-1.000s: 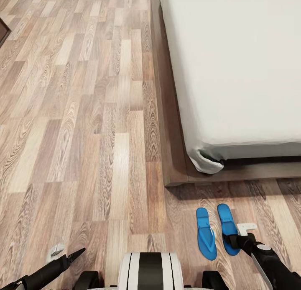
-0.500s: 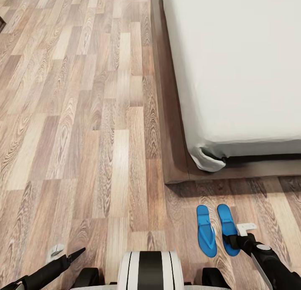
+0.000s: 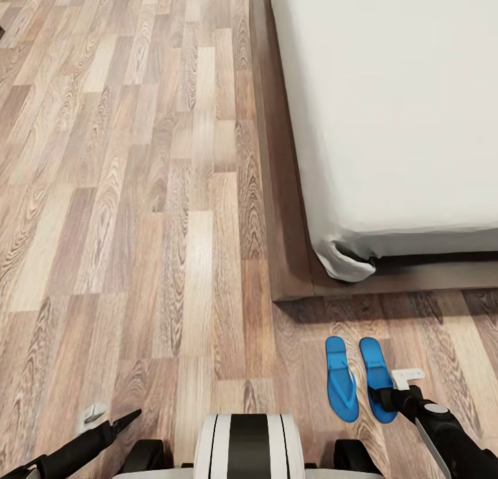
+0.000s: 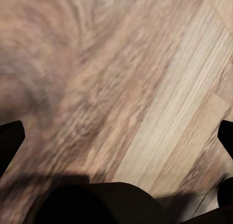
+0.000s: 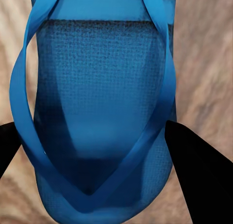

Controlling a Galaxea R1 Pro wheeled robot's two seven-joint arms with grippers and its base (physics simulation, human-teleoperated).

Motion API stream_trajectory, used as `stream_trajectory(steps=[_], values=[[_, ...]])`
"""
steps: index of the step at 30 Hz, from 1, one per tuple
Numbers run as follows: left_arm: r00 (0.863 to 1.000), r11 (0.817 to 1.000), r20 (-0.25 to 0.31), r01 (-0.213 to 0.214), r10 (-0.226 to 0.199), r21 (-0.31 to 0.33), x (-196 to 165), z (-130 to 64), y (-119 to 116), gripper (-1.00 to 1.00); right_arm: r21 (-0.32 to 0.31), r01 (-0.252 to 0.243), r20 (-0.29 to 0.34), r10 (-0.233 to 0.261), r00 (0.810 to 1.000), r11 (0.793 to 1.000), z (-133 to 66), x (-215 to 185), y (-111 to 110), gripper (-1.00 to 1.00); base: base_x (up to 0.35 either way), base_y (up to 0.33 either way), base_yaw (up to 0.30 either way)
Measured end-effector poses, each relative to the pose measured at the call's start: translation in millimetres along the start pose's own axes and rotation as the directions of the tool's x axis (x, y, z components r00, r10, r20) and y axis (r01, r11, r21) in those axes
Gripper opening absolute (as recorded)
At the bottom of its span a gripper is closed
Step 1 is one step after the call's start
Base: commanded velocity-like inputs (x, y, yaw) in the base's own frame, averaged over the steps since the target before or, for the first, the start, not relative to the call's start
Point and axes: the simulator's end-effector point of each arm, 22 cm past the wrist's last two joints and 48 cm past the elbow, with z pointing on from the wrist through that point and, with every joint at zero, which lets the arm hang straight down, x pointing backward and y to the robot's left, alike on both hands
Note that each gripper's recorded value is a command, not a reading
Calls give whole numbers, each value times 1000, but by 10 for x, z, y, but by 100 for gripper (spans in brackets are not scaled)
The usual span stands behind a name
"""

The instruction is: In the bedroom, move the book from the bed onto either nightstand, and place the two sandals side by side next to the bed.

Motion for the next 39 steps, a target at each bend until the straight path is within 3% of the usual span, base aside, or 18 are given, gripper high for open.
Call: stream_trajectory(steps=[39], values=[[1000,1000,-11,8,-8,-8,54,14,50,100,1,0,-7,0,1000,1000,36,31,0,-100,0,0,0]])
